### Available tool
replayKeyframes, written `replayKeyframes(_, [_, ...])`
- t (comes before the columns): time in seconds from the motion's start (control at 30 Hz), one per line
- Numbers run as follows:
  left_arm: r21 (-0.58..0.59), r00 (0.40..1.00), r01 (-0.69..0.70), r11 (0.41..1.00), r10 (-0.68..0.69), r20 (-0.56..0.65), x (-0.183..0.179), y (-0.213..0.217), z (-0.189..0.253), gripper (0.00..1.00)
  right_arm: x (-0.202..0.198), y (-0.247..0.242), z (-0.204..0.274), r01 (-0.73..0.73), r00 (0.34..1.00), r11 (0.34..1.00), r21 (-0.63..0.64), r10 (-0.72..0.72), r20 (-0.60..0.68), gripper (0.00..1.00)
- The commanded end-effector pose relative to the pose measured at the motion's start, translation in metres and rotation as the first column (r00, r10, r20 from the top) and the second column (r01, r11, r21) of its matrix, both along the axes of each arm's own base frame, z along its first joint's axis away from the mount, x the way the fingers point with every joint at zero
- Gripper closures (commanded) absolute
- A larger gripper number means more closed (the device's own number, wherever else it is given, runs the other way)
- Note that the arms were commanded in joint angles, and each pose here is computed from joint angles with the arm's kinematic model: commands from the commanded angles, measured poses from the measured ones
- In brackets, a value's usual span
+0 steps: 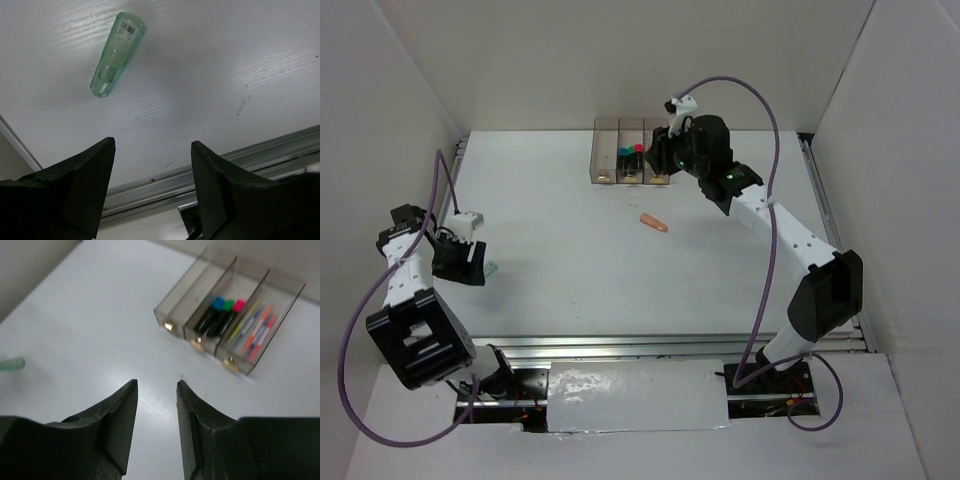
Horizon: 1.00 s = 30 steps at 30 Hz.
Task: Sort the stationery into containers
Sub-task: Grab a piece of stationery with the left arm
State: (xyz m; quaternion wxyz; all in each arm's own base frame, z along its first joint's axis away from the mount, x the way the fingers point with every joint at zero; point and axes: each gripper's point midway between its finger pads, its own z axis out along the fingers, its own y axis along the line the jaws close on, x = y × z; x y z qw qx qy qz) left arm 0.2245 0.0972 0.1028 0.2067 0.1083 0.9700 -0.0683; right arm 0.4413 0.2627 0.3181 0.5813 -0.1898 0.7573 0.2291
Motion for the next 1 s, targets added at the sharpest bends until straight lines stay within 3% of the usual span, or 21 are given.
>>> replayKeyframes(0.0, [0.058, 0.994, 0.096, 0.994, -0.098, 0.049, 0.022, 0.019, -0.004, 0.27, -0.031, -0.006, -0.052, -0.076, 0.982, 0.997, -0.029, 0.069, -0.178, 0.56])
replayKeyframes(0.27, [0.085, 0.996, 0.089, 0.992, -0.091, 0.015, 0.065, 0.039, -0.037, 0.44, -0.053, -0.031, -0.083, -0.058, 0.965, 0.998, -0.015, 0.052, -0.259, 0.63])
replayKeyframes(0.6, [0.062, 0.977, 0.203, 0.977, -0.197, -0.082, 0.067, 0.045, -0.066, 0.44, -0.046, -0.051, -0.092, -0.018, 0.956, 1.000, -0.001, 0.016, -0.293, 0.65])
replayKeyframes(0.97, [0.045, 0.950, 0.299, 0.953, -0.293, -0.105, 0.049, 0.041, -0.089, 0.40, -0.045, -0.061, -0.104, 0.000, 0.944, 1.000, 0.008, 0.003, -0.330, 0.66])
